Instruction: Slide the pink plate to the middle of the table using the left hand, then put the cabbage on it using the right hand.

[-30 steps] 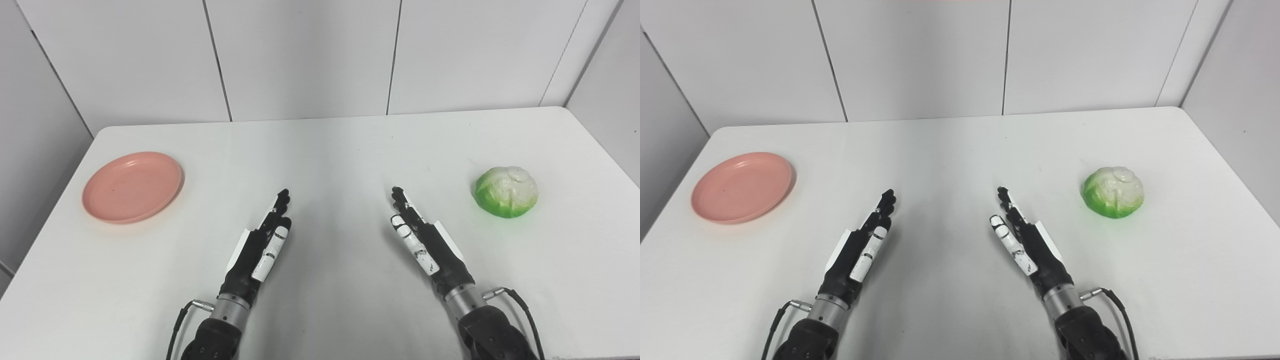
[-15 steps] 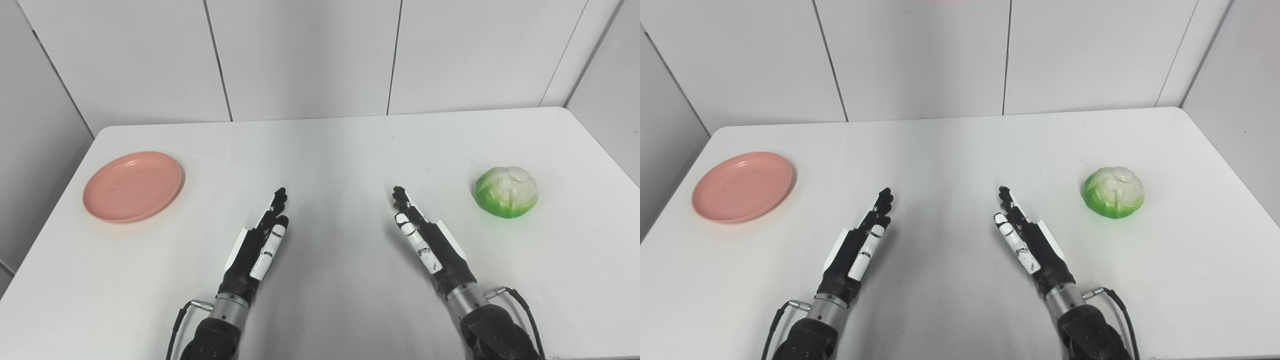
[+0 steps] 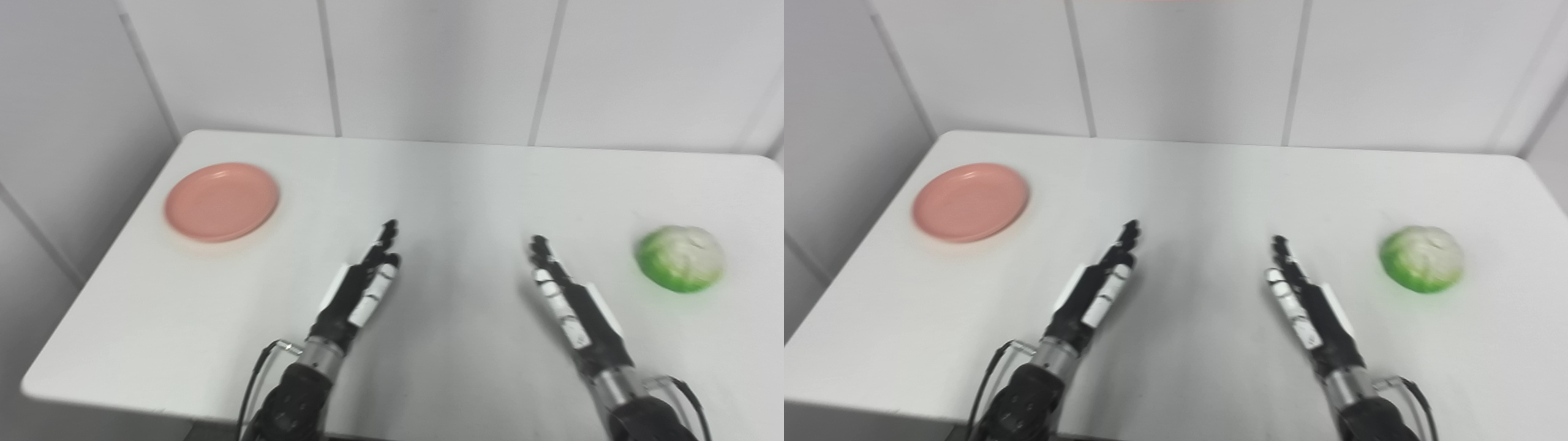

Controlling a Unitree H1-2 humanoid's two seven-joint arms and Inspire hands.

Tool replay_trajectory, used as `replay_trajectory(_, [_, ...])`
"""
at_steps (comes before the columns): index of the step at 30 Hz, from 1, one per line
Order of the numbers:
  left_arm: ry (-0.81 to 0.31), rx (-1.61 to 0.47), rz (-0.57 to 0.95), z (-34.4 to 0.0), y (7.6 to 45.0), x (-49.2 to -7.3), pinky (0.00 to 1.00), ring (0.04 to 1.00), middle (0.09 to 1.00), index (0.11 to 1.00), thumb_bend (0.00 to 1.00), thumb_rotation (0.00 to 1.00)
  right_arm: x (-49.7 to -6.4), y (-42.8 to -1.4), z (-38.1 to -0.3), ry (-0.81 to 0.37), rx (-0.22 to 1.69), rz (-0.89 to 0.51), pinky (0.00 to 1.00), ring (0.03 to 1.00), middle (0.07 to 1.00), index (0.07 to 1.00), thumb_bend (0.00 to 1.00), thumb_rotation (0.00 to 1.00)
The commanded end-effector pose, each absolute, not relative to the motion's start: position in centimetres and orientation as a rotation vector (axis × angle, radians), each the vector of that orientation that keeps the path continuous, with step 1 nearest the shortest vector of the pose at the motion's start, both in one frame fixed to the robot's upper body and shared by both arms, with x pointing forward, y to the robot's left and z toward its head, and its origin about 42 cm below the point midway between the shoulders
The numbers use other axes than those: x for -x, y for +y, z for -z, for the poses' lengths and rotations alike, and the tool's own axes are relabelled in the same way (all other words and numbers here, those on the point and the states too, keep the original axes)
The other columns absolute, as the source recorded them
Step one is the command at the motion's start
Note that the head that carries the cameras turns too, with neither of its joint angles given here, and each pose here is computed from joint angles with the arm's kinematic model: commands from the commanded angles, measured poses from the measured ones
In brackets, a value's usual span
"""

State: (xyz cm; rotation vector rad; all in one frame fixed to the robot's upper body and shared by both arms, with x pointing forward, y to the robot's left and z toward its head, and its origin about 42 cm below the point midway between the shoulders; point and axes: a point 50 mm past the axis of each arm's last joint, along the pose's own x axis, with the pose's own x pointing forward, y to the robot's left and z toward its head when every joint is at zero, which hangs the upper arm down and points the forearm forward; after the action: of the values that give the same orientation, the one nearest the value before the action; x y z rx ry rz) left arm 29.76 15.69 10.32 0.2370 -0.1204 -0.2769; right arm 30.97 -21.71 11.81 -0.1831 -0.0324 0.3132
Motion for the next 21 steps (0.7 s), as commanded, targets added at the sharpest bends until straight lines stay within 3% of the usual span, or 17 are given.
replay_trajectory(1, [0.015,-0.22,0.282,-6.8,13.9,-28.6,1.0,1.0,1.0,1.0,0.55,1.0,-31.1,-22.2,-11.7,-0.037,0.178,-0.336,1.0,1.0,1.0,1.0,0.28,1.0])
replay_trajectory(7, [0.024,-0.194,0.294,-6.1,12.9,-29.3,1.0,1.0,1.0,1.0,0.5,1.0,-31.1,-22.7,-11.6,-0.047,0.165,-0.345,1.0,1.0,1.0,1.0,0.21,1.0])
replay_trajectory(15, [0.028,-0.164,0.3,-5.3,12.8,-29.5,1.0,1.0,1.0,1.0,0.53,1.0,-30.9,-22.3,-11.9,-0.041,0.159,-0.35,1.0,1.0,1.0,1.0,0.14,1.0])
replay_trajectory(21, [0.04,-0.153,0.308,-5.7,13.3,-29.5,1.0,1.0,1.0,1.0,0.53,1.0,-30.7,-21.9,-12.1,-0.036,0.158,-0.347,1.0,1.0,1.0,1.0,0.15,1.0])
